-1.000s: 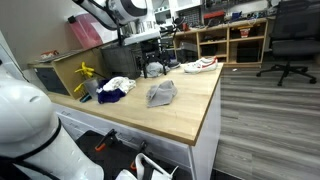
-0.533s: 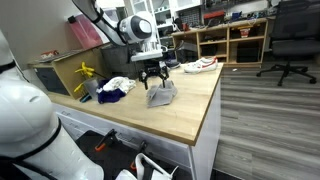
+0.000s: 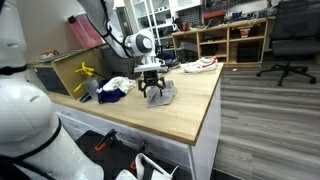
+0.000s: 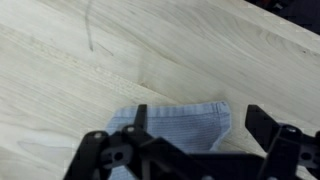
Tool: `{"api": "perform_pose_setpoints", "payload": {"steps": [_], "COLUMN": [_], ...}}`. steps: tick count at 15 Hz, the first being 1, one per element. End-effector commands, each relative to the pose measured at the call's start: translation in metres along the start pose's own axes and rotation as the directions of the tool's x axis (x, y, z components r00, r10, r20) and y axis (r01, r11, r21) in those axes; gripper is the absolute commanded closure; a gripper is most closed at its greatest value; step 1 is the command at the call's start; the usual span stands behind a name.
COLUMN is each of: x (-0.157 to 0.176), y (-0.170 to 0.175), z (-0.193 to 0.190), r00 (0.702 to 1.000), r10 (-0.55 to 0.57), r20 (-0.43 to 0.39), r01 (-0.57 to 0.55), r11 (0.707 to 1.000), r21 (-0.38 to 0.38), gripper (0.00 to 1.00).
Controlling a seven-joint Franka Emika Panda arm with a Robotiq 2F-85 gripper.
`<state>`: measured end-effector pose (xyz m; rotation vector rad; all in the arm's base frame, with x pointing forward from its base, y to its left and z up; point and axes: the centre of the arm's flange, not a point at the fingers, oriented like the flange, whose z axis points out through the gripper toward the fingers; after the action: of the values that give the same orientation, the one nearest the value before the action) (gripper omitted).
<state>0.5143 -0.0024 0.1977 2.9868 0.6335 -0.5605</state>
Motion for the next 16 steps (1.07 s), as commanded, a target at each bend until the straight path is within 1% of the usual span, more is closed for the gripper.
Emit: {"api": "perform_pose_setpoints", "payload": {"steps": [1, 2, 3, 4, 7, 9, 12, 13, 16], "x": [0.028, 0.032, 0.036, 0.039, 0.042, 0.039, 0.034, 0.032, 0.022], "y": [-0.015, -0.019, -0.023, -0.026, -0.032, -0.034, -0.035, -0.036, -0.038], "z": [0.013, 0.016, 0.019, 0.020, 0.022, 0.020, 0.014, 0.012, -0.006], "r00": [1.000, 1.000, 0.999, 0.999, 0.998, 0.997, 0.997, 0.997, 0.996], "r10": [-0.010, -0.018, -0.023, -0.031, -0.047, -0.052, -0.053, -0.055, -0.055], "r20": [-0.006, -0.016, -0.024, -0.033, -0.049, -0.052, -0.055, -0.054, -0.067], "r01": [0.010, 0.018, 0.022, 0.029, 0.042, 0.047, 0.048, 0.049, 0.049], "r11": [0.999, 0.999, 0.998, 0.997, 0.995, 0.994, 0.994, 0.995, 0.995], "r21": [-0.032, -0.041, -0.052, -0.065, -0.093, -0.097, -0.096, -0.091, -0.085], "gripper": [0.00, 0.25, 0.26, 0.32, 0.58, 0.71, 0.95, 0.99, 1.00]}}
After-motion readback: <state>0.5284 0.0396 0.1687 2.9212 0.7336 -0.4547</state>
